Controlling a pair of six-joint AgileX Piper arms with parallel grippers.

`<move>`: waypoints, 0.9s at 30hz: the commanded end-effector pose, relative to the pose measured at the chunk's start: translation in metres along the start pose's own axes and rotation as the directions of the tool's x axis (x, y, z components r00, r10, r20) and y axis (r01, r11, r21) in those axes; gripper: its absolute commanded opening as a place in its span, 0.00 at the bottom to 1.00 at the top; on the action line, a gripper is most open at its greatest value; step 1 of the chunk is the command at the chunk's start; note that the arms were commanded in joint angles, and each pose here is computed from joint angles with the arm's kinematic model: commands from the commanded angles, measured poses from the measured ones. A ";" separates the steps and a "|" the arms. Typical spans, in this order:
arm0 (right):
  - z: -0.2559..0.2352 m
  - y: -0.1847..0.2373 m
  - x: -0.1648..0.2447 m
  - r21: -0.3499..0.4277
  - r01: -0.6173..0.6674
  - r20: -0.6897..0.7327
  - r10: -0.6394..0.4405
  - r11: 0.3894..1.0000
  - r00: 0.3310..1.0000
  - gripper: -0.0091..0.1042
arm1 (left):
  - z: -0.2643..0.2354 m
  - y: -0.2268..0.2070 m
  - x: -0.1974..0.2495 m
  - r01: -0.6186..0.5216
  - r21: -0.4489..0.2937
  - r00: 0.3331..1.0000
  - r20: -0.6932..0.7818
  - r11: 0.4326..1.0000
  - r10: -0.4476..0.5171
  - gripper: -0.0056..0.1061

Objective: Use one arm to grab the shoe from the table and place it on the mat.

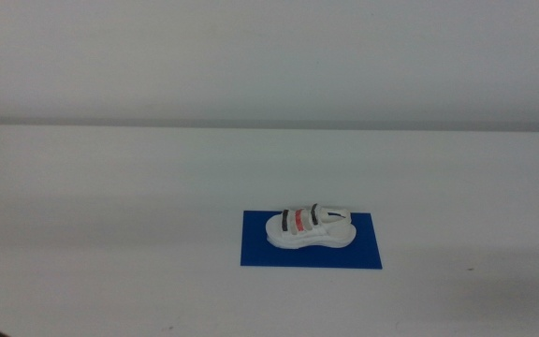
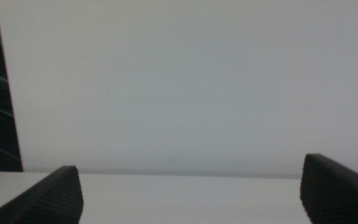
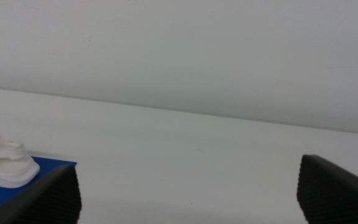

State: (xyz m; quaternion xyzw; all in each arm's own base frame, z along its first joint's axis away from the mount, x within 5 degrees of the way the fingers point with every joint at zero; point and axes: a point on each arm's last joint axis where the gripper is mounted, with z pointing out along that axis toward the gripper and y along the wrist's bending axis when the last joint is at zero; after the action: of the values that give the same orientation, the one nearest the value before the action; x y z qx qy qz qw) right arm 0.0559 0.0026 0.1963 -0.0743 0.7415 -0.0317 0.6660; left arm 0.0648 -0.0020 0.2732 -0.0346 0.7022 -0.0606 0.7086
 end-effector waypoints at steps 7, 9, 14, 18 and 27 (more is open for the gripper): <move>0.000 0.002 0.012 0.001 0.004 0.002 -0.004 1.000 1.000 0.90 | -0.010 0.007 0.044 -0.057 -0.014 0.996 0.074 0.998 0.057 0.89; 0.000 0.002 0.012 0.001 0.004 0.002 -0.004 1.000 1.000 0.90 | -0.012 0.008 0.051 -0.056 -0.016 0.995 0.076 0.998 0.057 0.89; 0.000 0.002 0.012 0.001 0.004 0.002 -0.004 1.000 1.000 0.90 | -0.014 0.009 0.056 -0.056 -0.019 0.996 0.065 0.998 0.057 0.89; 0.000 0.002 0.012 0.001 0.004 0.002 -0.004 1.000 1.000 0.90 | -0.014 0.009 0.056 -0.072 -0.022 0.995 0.063 0.997 0.073 0.89; 0.000 0.002 0.012 0.001 0.004 0.002 -0.004 1.000 1.000 0.90 | -0.011 0.012 0.077 -0.106 -0.031 0.994 -0.010 0.994 0.106 0.89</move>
State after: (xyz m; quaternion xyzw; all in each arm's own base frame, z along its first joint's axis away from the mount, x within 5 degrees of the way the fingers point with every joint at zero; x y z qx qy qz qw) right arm 0.0559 0.0026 0.1963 -0.0743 0.7415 -0.0317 0.6660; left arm 0.0567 0.0001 0.2072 -0.0065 0.7038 -0.0115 0.7103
